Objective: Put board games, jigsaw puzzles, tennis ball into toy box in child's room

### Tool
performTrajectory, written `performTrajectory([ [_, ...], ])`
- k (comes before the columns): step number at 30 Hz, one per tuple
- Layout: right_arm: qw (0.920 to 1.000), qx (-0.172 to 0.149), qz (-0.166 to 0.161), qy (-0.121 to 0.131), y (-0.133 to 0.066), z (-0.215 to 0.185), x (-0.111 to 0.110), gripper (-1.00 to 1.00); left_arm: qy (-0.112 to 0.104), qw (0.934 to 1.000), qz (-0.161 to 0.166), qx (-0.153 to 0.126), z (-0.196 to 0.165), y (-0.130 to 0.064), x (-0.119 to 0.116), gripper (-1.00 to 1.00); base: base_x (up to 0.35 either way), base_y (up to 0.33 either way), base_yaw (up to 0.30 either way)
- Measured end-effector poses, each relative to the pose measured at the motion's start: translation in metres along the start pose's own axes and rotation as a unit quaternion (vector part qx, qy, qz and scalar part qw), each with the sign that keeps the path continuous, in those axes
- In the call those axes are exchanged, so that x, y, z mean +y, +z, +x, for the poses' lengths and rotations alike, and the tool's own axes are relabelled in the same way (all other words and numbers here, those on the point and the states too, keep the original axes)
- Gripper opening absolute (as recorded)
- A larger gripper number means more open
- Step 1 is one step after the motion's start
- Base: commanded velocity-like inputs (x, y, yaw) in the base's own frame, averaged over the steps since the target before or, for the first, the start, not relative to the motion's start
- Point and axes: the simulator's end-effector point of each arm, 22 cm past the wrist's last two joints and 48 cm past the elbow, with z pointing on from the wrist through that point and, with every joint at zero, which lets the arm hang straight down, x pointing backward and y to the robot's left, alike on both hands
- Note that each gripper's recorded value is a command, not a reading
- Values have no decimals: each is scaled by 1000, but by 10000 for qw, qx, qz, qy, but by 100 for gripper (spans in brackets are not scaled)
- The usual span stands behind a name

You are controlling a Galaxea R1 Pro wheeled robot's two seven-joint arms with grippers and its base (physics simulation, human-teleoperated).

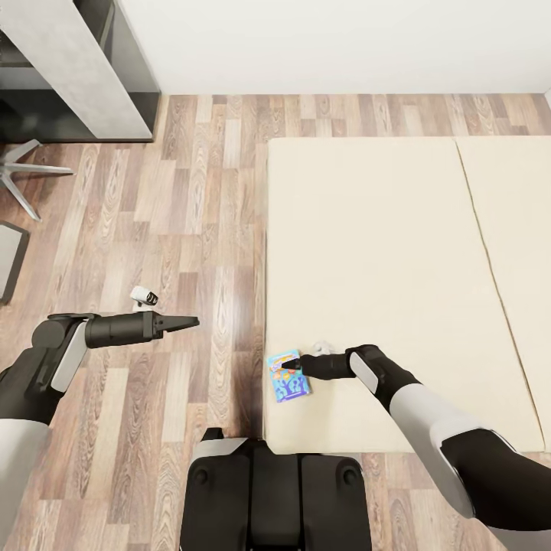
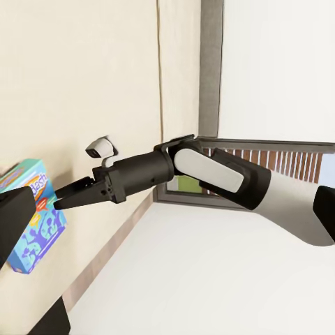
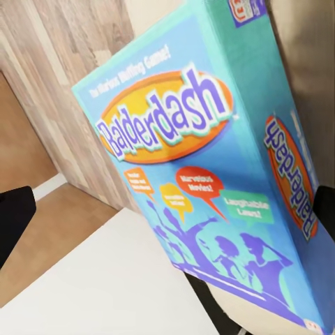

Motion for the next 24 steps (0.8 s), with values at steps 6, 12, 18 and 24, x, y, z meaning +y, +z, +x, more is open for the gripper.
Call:
performTrajectory([
  [6,10000,1,1,-2,0,0,0,100,0,10000,0,0,0,0,0,100,0,54,0],
  [12,10000,1,-5,1,0,0,0,100,0,10000,0,0,0,0,0,100,0,19,0],
  [18,10000,2,-9,1,0,0,0,100,0,10000,0,0,0,0,0,100,0,2,0],
  [24,10000,1,-9,1,0,0,0,100,0,10000,0,0,0,0,0,100,0,0,0],
])
